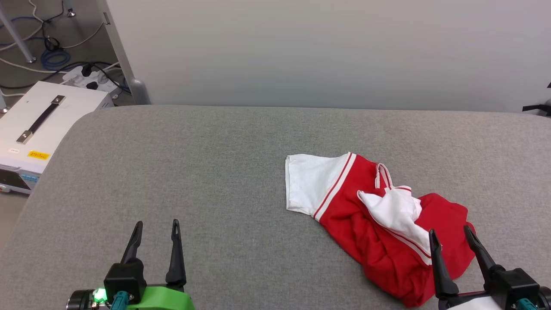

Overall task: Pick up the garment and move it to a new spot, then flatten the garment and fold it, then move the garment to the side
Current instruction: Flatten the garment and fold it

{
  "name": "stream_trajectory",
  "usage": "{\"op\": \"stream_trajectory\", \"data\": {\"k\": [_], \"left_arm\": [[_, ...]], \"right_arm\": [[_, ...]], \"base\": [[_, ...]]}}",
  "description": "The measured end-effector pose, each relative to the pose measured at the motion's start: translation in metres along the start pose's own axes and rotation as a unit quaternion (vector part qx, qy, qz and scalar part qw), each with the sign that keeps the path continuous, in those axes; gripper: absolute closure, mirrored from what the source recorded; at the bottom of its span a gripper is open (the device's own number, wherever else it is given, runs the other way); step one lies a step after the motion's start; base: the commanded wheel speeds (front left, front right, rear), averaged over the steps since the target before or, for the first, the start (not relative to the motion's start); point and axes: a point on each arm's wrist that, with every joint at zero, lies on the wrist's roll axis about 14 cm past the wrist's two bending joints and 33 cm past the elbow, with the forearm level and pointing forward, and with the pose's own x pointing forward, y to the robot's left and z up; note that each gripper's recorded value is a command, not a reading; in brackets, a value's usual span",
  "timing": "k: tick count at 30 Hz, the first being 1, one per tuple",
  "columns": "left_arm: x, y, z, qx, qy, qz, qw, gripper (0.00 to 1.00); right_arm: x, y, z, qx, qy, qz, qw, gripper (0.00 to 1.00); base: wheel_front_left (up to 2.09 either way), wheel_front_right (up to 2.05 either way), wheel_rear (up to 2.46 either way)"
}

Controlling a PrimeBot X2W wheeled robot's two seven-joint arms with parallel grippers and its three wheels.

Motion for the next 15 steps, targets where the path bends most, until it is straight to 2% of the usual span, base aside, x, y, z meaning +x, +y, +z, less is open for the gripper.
{"op": "stream_trajectory", "data": {"k": [10, 15], "left_arm": [[0.002, -0.008, -0.007, 0.002, 0.011, -0.022, 1.000, 0.00], [0.038, -0.024, 0.018, -0.001, -0.032, -0.061, 0.998, 0.00]], "right_arm": [[0.001, 0.002, -0.005, 0.002, 0.008, 0.003, 1.000, 0.00], [0.008, 0.003, -0.002, 0.003, 0.002, 0.005, 1.000, 0.00]], "base": [[0.00, 0.00, 0.00], [0.00, 0.00, 0.00]]}}
